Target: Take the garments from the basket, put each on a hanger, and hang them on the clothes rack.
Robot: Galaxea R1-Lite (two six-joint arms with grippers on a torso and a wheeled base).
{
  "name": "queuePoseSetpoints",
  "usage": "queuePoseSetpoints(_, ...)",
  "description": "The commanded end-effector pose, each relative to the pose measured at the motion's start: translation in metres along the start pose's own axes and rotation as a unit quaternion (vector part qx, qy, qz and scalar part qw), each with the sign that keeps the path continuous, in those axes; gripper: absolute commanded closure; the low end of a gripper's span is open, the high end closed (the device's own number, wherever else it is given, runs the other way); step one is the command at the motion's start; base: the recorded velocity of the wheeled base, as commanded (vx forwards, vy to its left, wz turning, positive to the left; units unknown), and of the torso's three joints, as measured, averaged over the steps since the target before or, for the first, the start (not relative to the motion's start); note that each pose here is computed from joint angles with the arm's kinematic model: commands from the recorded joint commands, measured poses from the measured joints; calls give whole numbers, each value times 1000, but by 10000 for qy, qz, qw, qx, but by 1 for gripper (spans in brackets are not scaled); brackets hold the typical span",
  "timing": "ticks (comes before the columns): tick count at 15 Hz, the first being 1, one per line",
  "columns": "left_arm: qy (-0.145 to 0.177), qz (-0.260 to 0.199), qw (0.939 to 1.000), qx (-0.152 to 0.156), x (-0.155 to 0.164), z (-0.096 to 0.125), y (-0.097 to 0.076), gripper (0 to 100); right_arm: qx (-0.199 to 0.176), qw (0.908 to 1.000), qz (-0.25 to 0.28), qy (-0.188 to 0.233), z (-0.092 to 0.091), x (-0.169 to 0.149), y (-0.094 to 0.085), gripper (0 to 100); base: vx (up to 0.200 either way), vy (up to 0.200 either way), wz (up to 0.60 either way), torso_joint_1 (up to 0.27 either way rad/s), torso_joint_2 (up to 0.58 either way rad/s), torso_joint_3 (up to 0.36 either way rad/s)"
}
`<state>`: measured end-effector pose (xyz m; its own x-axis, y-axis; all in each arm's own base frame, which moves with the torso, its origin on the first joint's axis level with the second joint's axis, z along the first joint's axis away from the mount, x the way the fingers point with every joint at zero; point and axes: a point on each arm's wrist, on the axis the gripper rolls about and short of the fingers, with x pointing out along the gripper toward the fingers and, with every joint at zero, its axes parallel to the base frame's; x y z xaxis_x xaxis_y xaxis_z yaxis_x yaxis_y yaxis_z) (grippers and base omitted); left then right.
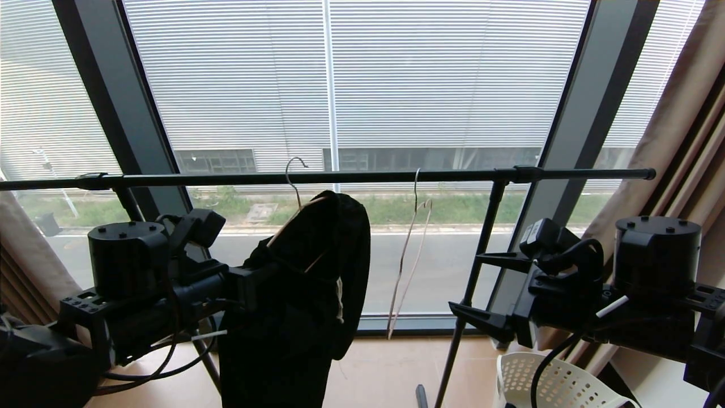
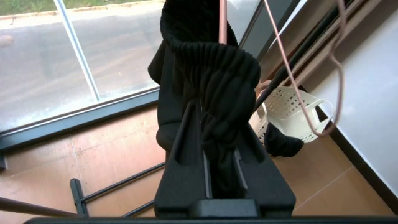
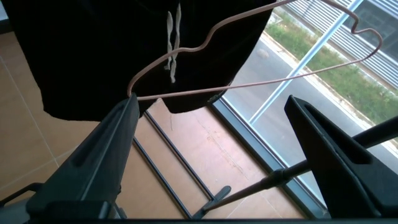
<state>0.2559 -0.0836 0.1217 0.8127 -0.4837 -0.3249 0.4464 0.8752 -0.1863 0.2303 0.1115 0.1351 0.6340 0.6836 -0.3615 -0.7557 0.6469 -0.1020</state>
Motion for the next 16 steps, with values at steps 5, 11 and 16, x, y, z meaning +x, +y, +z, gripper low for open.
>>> queuePoseSetpoints(5,172,101,9998,-43,16,-11,5,100,10,10000,18,31,-1,1,0,0,0,0,0,0,0,0)
queuePoseSetpoints(11,254,111,9996,-61,18,-15,6,100,10,10000,18,31,-1,1,0,0,0,0,0,0,0,0)
queuePoseSetpoints(16,232,108,9997,-41,12,-14,5,0,10,10000,11,33,-1,1,0,0,0,0,0,0,0,0)
